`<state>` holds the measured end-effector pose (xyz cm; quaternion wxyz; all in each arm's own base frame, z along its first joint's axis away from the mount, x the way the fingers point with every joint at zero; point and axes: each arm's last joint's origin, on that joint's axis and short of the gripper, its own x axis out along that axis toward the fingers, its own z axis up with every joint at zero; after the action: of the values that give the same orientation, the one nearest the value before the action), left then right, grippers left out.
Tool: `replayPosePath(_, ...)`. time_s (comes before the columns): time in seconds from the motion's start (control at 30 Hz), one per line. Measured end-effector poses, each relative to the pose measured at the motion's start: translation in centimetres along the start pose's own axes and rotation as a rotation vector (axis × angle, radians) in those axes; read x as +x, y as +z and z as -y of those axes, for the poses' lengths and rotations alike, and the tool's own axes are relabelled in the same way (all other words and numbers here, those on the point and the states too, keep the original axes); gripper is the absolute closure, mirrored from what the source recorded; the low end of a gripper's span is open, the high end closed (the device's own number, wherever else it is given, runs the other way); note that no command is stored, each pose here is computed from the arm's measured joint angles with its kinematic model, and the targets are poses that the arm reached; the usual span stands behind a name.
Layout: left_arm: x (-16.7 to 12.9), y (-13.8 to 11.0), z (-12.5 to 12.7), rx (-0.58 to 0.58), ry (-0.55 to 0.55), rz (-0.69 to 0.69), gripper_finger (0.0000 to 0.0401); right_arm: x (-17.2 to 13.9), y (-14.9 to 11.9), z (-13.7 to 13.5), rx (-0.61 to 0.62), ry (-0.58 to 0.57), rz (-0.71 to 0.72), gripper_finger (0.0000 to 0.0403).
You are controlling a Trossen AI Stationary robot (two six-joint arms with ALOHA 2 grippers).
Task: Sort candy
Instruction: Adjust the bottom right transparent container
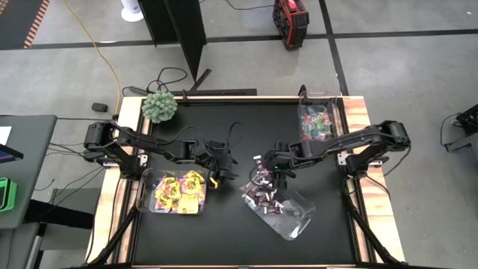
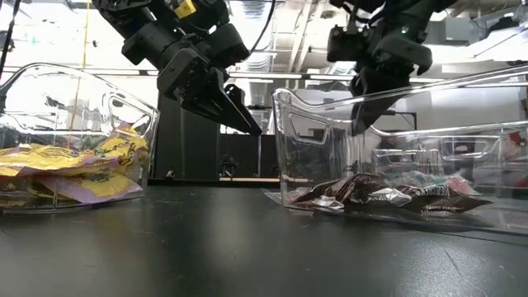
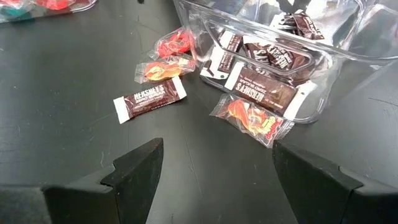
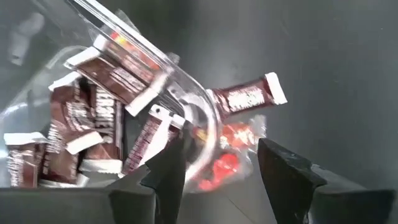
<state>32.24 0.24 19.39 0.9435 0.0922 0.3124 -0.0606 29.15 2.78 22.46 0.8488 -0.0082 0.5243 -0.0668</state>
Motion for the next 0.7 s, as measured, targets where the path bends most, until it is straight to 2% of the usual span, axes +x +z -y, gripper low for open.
replayPosePath(0.1,0.0,0.0,0.0,-0.001,0.000,-0.002,0.0104,0.2,0.2,-0.3,-0.004,0.013,0.018,0.0206)
replayPosePath(0.2,0.0,0.0,0.0,-0.001,0.000,-0.003,0.0104,0.4,0.2,-0.3,0.007,0.018,0.007,0.0241)
replayPosePath(0.47,0.0,0.0,0.0,-0.002,-0.001,-0.004,0.0104,0.4,0.1,-0.2,0.025,0.018,-0.003,0.0385)
replayPosePath(0.7,0.0,-0.1,0.0,-0.006,-0.001,-0.006,0.0104,-0.4,-1.1,-0.9,0.015,0.012,-0.098,0.0386)
